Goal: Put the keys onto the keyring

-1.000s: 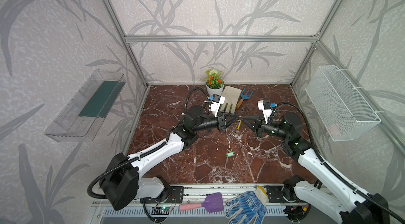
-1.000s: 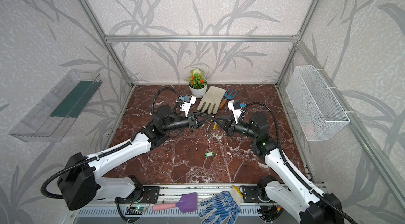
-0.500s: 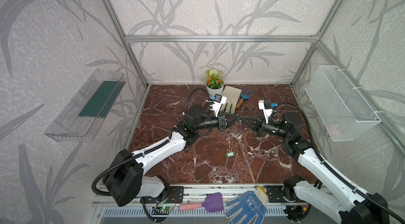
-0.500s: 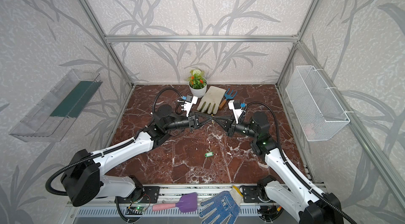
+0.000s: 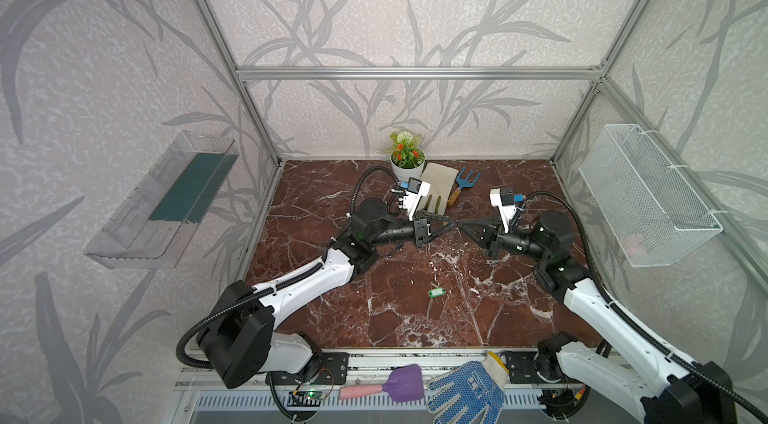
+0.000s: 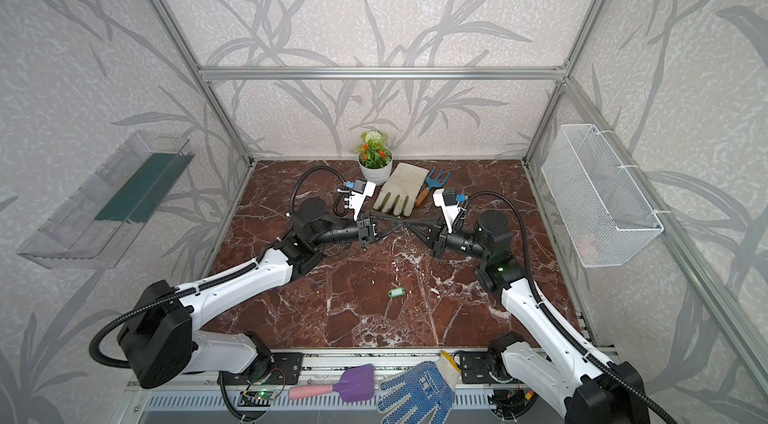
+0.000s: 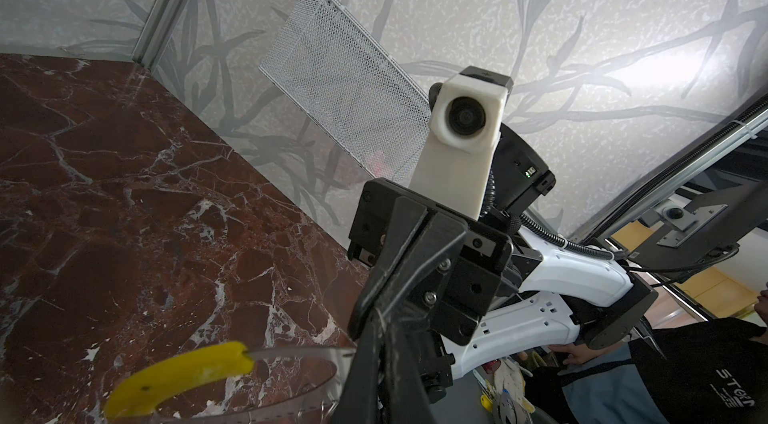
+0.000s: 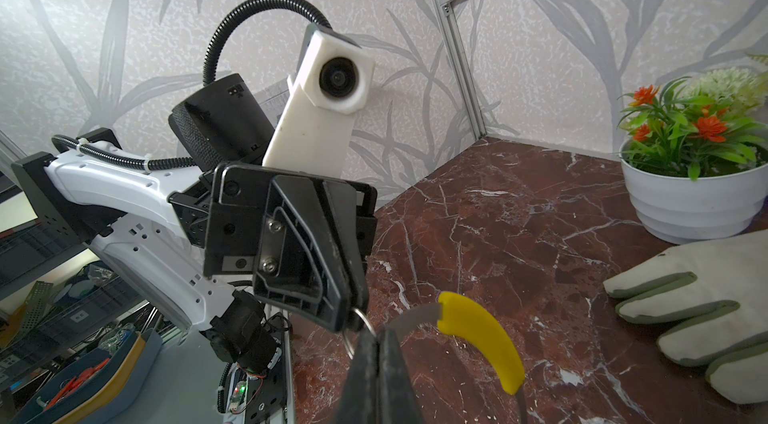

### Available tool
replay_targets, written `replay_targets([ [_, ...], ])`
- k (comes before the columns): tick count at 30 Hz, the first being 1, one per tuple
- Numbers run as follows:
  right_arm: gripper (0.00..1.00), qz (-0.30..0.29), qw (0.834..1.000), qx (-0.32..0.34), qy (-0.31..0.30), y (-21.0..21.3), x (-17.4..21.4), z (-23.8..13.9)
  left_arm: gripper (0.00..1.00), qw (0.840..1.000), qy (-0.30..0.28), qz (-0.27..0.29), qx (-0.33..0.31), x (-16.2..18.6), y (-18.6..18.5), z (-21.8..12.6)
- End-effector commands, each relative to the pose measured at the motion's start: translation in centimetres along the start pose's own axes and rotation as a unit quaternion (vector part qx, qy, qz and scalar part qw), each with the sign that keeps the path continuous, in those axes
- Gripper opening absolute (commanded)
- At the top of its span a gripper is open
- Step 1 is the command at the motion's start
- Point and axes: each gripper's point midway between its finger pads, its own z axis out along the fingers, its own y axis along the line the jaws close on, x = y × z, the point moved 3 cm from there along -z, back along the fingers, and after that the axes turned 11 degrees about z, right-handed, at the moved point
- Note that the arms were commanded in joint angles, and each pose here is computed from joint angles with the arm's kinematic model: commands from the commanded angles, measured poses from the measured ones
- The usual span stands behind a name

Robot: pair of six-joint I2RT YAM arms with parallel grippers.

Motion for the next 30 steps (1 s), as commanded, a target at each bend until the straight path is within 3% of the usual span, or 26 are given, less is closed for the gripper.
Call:
replay_targets([
  [1,0.0,-0.004,1.0,0.014,-0.004,-0.5,-0.3,0.0,0.07,0.998,0.006,0.027,0.049,-0.8,-2.4,0.4],
  [9,0.0,-0.003,1.0,0.015,-0.004,-0.4,-0.2,0.0,0.14,0.999,0.02,0.028,0.034,-0.2,-1.8,0.6],
  [16,0.0,-0.004,1.0,0.017,-0.005,-0.5,-0.2,-0.1,0.0,0.999,0.02,0.031,0.029,-0.2,-1.8,0.6],
  [19,0.0,-0.003,1.0,0.017,-0.005,-0.4,-0.2,-0.2,0.0,0.999,0.018,0.032,0.022,-0.2,-1.7,0.6],
  [27,0.0,-0.007,1.0,0.022,-0.02,0.2,0.0,-1.0,0.0,0.99,0.03,0.066,-0.117,0.1,1.0,-0.9],
  [28,0.06,-0.005,0.999,0.026,-0.023,0.2,0.0,-1.2,0.0,0.99,0.03,0.067,-0.123,0.1,1.1,-1.0],
  [30,0.29,0.0,0.999,0.035,-0.027,0.0,0.0,-1.3,0.0,0.989,0.026,0.068,-0.13,0.0,1.1,-1.2],
])
